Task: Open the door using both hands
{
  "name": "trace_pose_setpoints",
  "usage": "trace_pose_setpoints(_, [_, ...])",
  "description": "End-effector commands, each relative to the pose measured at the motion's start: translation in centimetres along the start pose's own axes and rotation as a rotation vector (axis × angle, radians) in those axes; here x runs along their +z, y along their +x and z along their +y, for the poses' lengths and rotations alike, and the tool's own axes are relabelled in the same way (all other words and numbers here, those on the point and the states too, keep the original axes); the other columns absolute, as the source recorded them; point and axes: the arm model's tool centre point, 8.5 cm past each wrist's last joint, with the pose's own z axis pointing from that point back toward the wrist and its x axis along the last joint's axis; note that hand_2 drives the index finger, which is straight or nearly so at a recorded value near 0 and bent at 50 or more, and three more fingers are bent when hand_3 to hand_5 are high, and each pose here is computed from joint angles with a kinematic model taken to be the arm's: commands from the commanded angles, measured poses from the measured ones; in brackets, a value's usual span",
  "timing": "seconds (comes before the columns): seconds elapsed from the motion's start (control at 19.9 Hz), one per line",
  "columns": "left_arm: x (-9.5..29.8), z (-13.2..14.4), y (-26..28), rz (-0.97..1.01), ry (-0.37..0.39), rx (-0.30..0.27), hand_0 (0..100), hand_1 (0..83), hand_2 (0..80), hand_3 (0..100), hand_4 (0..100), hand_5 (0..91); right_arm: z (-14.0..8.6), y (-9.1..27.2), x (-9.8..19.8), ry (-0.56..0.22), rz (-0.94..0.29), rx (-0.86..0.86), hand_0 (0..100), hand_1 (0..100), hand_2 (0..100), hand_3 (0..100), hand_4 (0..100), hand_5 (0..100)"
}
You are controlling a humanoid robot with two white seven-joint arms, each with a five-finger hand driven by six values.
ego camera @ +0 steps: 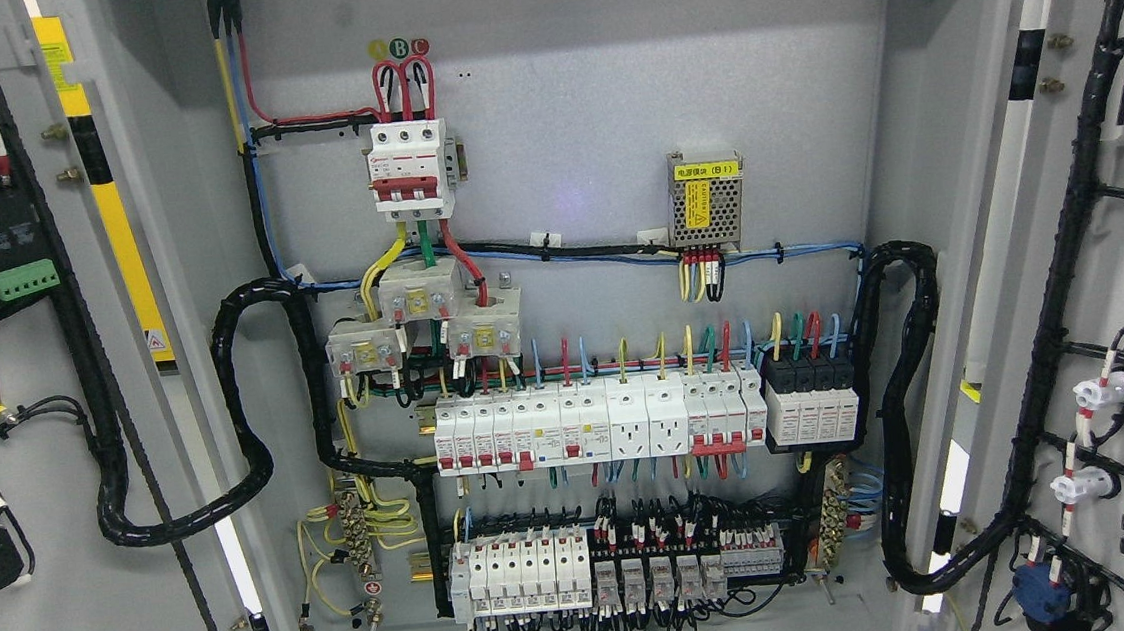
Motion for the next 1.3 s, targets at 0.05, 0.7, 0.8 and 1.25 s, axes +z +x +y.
trace_pose_setpoints(0.05, [-0.7,-0.6,0.8,-0.001,-0.034,-0.019,12,55.6,0.0,0,0,0.0,1.0,-0.3,-0.6,0.041,-0.002,-0.029,0,50,4,0,0,0])
trace_pose_setpoints(0.7, [-1.9,-9.4,-1.9,0.034,-0.142,0.075,12,55.6,0.0,0,0,0.0,4.2,-1.9,-1.9,0.129,-0.003,-0.131,0,50,4,0,0,0])
trace_pose_setpoints(0.8, [-2.6,-11.4,-2.3,0.030,-0.198,0.099,12,55.6,0.0,0,0,0.0,4.9,-2.3,-1.9,0.142,0.004,-0.156,0,50,4,0,0,0])
trace_pose_setpoints(1.25, [2.1,-25.3,-13.8,0.290,-0.434,0.135,12,55.6,0.0,0,0,0.0,10.7,-6.8,0.4,0.209,0.135,-0.350,0,50,4,0,0,0])
